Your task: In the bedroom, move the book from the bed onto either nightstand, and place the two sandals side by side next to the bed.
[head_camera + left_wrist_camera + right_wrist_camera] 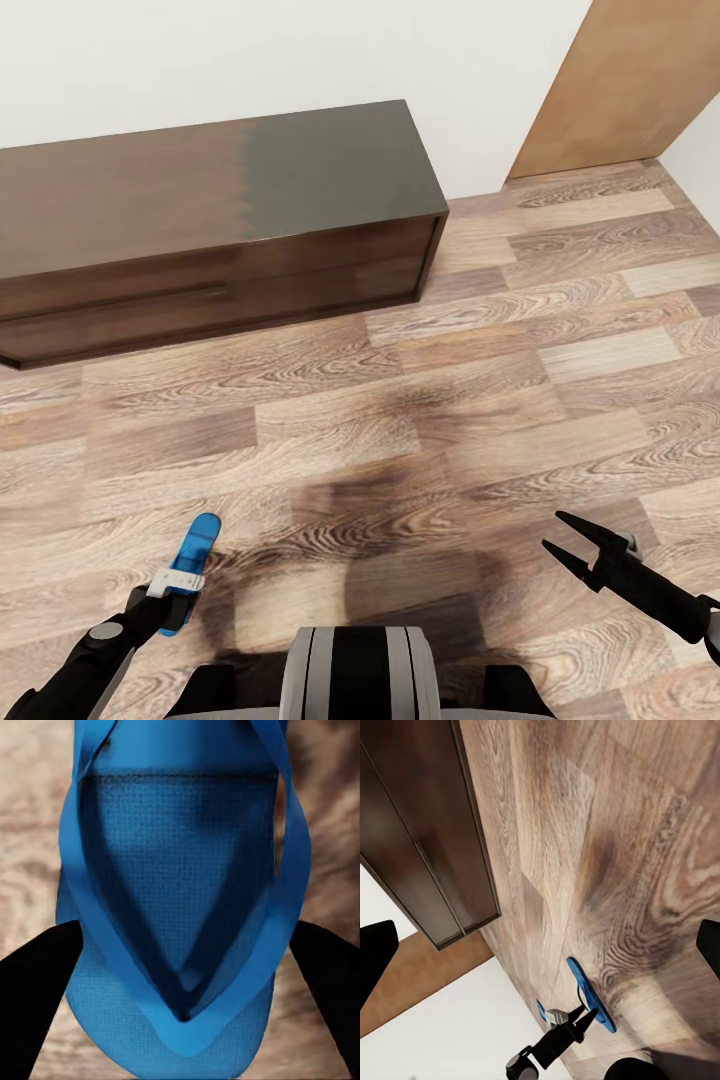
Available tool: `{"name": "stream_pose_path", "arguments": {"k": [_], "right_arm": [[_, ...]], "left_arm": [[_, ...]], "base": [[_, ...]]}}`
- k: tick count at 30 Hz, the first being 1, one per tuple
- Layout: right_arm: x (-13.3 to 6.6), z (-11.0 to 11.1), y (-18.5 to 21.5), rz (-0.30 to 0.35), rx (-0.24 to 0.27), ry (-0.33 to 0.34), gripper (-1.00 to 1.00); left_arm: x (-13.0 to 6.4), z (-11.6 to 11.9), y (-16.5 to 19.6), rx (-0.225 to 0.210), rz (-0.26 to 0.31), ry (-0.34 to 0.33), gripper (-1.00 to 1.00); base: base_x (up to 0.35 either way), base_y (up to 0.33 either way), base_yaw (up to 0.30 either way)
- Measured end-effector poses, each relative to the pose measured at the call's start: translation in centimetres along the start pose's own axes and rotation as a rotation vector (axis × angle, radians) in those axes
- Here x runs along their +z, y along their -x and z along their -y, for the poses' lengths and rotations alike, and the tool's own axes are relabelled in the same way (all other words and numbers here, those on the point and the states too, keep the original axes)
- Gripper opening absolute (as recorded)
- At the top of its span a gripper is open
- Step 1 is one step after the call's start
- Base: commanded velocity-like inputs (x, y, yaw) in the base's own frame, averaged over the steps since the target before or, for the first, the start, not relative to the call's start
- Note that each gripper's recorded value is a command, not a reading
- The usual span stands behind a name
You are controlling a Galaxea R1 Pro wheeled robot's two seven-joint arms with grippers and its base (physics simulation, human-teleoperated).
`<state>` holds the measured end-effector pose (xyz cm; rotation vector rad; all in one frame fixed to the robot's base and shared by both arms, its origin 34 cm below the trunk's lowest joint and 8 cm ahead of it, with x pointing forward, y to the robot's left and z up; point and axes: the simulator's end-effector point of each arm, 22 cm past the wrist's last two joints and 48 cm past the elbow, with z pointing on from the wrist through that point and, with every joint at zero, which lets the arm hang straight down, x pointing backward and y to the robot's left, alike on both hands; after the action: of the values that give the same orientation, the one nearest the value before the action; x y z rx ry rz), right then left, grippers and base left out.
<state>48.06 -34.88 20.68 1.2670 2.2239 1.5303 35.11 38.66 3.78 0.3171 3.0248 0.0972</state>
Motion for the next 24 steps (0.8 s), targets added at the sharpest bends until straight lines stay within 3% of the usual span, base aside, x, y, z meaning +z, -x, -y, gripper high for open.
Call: {"name": "stream_pose_path", "arguments": {"k": [15, 24], "right_arm": [[0.0, 0.0, 0.0, 0.000, 0.000, 0.001, 1.00], [-0.2, -1.8, 0.2, 0.005, -0.027, 0.024, 1.00]], "left_arm": [[0.0, 0.0, 0.0, -0.002, 0.000, 0.000, -1.00], [-1.0, -0.6, 1.7, -0.009, 0.034, 0.005, -1.00]], "base": [[0.000, 0.000, 0.000], [0.000, 0.000, 0.000]]}}
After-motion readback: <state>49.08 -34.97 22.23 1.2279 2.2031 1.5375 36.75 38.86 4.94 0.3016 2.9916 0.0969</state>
